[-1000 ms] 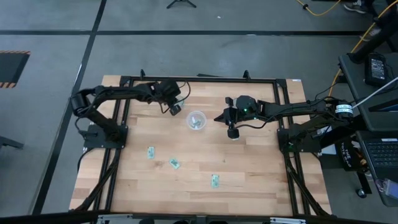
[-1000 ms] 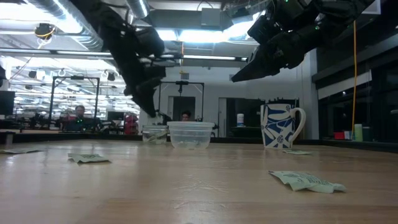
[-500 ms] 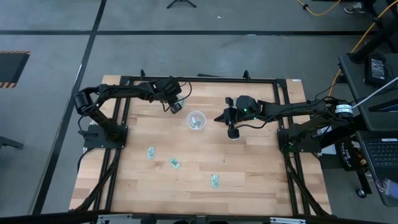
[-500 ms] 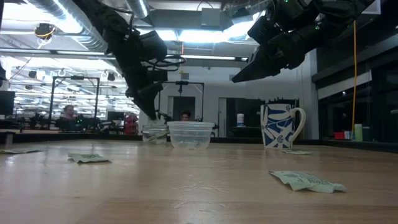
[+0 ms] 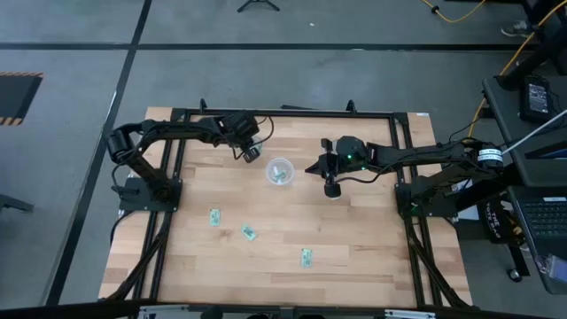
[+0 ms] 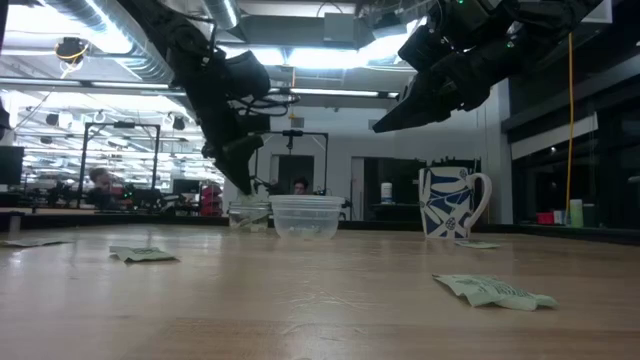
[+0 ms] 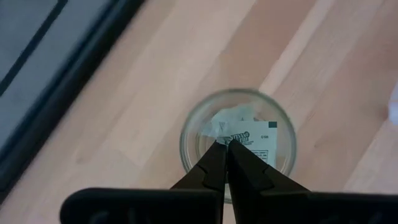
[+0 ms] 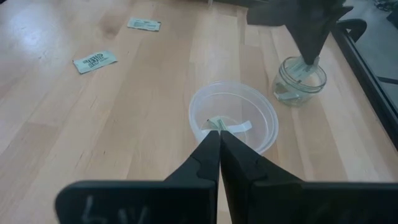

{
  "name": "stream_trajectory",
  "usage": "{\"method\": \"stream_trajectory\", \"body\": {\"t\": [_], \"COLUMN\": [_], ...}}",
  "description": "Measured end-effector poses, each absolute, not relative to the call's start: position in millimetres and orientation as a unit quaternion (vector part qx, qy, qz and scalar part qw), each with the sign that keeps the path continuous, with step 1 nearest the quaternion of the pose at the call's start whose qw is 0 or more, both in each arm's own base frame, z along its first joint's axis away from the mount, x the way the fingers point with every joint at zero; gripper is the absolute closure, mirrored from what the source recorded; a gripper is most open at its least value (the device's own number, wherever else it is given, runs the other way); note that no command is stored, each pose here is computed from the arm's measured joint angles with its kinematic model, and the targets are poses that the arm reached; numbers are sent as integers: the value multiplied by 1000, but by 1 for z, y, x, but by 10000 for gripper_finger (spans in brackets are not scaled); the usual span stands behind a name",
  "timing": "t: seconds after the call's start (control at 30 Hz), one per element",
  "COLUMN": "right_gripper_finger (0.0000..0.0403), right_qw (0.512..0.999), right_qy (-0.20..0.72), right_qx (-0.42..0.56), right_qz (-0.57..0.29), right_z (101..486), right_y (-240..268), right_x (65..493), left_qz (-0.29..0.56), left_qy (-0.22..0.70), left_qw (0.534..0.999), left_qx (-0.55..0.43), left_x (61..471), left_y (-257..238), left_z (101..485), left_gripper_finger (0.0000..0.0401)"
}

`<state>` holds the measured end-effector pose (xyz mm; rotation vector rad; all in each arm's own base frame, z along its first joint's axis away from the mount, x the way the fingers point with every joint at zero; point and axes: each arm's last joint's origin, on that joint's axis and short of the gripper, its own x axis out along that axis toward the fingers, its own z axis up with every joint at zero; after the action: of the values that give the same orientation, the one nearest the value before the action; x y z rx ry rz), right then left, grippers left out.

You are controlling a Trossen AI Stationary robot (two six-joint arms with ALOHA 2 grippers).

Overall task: Pick and place Stevia / Truvia into bins
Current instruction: Put the stevia packet into the glass container, then put the stevia packet into the transparent container

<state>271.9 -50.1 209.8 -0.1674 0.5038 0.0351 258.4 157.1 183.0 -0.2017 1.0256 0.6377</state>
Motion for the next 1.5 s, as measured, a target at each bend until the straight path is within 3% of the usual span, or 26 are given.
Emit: {"method": "stream_trajectory", "body": {"t": [0.57, 1.07, 1.5], "right_gripper_finger": [386, 386, 386], "right_qw": [965, 965, 964], "right_qy": [249, 249, 250], "right_qx": [-83, -83, -82], "right_qz": [17, 17, 18], "right_z": [210, 210, 210], "right_y": [-50, -50, -50], "right_x": [272, 272, 272], "left_qz": [286, 286, 285], "left_qy": [517, 516, 522], "left_qw": [802, 802, 799], "left_qx": [-90, -90, -91], "left_x": [264, 264, 274], "left_y": [160, 160, 166], "left_z": [160, 160, 188], "left_gripper_finger": [394, 300, 287]}}
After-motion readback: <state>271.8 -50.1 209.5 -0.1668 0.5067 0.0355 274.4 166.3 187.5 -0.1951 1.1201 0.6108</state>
